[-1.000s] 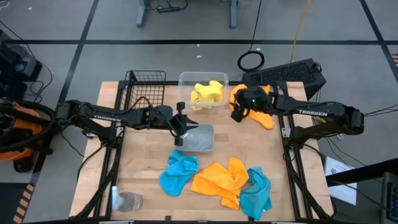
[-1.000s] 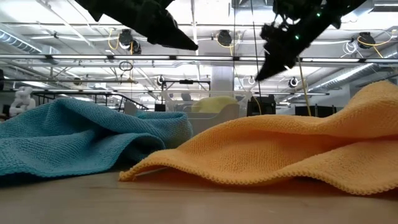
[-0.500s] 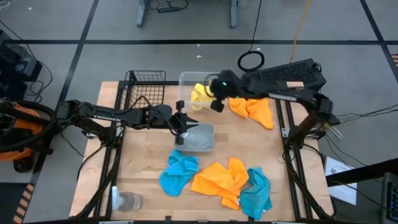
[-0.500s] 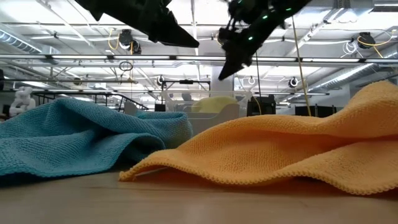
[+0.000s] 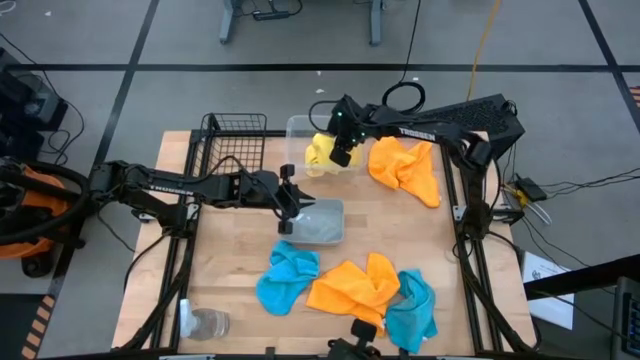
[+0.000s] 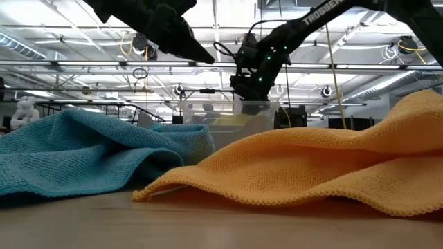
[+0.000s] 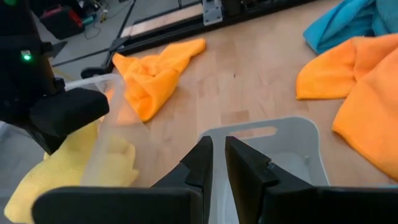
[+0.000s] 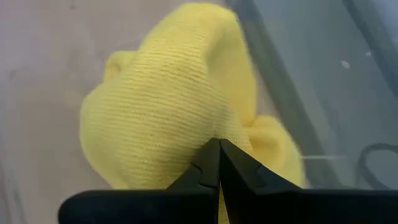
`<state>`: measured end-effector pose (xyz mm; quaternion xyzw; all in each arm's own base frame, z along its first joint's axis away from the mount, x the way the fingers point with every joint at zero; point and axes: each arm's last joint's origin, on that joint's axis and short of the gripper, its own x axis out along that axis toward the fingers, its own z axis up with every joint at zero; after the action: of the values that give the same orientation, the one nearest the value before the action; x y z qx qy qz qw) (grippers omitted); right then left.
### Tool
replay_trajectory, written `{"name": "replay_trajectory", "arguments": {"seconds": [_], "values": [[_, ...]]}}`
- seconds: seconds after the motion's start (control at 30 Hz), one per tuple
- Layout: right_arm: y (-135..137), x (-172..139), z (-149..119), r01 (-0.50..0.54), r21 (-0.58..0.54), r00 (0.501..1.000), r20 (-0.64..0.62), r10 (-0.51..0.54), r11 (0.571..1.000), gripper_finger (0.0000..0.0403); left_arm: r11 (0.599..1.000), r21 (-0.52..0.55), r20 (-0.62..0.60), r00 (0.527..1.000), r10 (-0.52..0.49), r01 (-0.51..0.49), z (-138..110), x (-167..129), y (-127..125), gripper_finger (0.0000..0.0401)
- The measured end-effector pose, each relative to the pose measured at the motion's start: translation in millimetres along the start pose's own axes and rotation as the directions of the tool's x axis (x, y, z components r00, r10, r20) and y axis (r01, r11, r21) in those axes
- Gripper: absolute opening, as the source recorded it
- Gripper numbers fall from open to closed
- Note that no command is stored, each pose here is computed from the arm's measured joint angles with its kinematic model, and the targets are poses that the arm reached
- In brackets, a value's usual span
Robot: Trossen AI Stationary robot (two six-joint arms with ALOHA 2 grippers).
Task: Sort microfiber towel by color & place in baskets
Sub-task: Put the yellow microfiber cloth into the transparent bin, then put the top orange microfiber cloth into the gray bin
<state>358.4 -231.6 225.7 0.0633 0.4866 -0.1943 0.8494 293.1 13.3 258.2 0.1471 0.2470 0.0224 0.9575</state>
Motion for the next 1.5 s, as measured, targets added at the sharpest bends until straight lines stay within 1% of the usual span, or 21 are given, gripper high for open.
{"name": "replay_trajectory", "arguments": {"seconds": [0.1,0.17,0.23,0.4,0.5,0.63,0.8,0.93,1.0,1.03,1.17,1.27,1.37,1.5], "values": [[0.5,2.3,0.1,-0.003,-0.008,1.000,0.000,0.003,1.000,0.0001,1.000,0.001,-0.015,1.000,-0.004,0.004,-1.4,0.0,-0.4,0.0052],[-0.1,-4.1,0.7,0.003,-0.012,1.000,0.008,-0.003,1.000,0.0001,1.000,0.002,-0.021,1.000,-0.006,0.006,-2.1,0.0,-0.6,0.0052],[-0.6,-16.4,1.5,0.027,-0.020,1.000,0.017,-0.026,0.999,0.0001,1.000,0.002,-0.023,1.000,-0.007,0.007,-2.2,0.0,-0.7,0.0052],[0.4,-66.6,7.5,0.040,0.009,0.993,0.107,-0.041,0.999,0.0001,1.000,0.001,-0.017,1.000,-0.005,0.005,-1.7,0.0,-0.5,0.0052],[5.0,-74.8,7.1,0.024,0.027,0.994,0.110,-0.027,0.999,0.0000,1.000,0.001,-0.010,1.000,-0.003,0.003,-1.0,0.0,-0.3,0.0052],[15.3,-70.3,8.3,-0.038,0.007,0.994,0.108,0.037,0.999,0.0000,1.000,0.000,-0.006,1.000,-0.002,0.002,-0.5,0.0,-0.2,0.0052],[23.9,-34.5,7.9,-0.056,-0.008,0.997,0.059,0.056,0.998,0.0000,1.000,0.000,-0.005,1.000,-0.001,0.001,-0.5,0.0,-0.1,0.0052],[22.9,-12.9,8.0,-0.056,-0.003,0.997,0.053,0.056,0.998,0.0000,1.000,0.000,-0.005,1.000,-0.002,0.002,-0.5,0.1,-0.2,0.0052],[20.1,-1.7,4.5,-0.058,0.008,0.998,0.024,0.058,0.998,0.0000,1.000,0.000,-0.006,1.000,-0.002,0.002,-0.6,0.1,-0.2,0.0052],[19.7,0.6,2.7,-0.071,0.015,0.997,0.010,0.070,0.997,0.0000,1.000,0.000,-0.007,1.000,-0.002,0.002,-0.7,0.1,-0.2,0.0052],[16.5,-2.2,2.8,-0.055,0.018,0.998,0.012,0.055,0.998,0.0000,1.000,0.001,-0.020,1.000,-0.006,0.006,-1.9,0.1,-0.6,0.0052],[16.5,-16.6,5.7,-0.047,0.024,0.998,0.041,0.046,0.999,0.0000,1.000,0.001,-0.021,1.000,-0.006,0.006,-2.1,0.1,-0.7,0.0052],[19.6,-44.2,11.7,-0.044,0.026,0.993,0.109,0.041,0.999,0.0000,1.000,0.001,-0.022,1.000,-0.007,0.007,-2.2,0.2,-0.7,0.0052],[28.0,-81.4,13.4,-0.048,0.006,0.986,0.160,0.046,0.999,0.0000,1.000,0.001,-0.022,1.000,-0.007,0.007,-2.3,0.2,-0.7,0.0052]]}}
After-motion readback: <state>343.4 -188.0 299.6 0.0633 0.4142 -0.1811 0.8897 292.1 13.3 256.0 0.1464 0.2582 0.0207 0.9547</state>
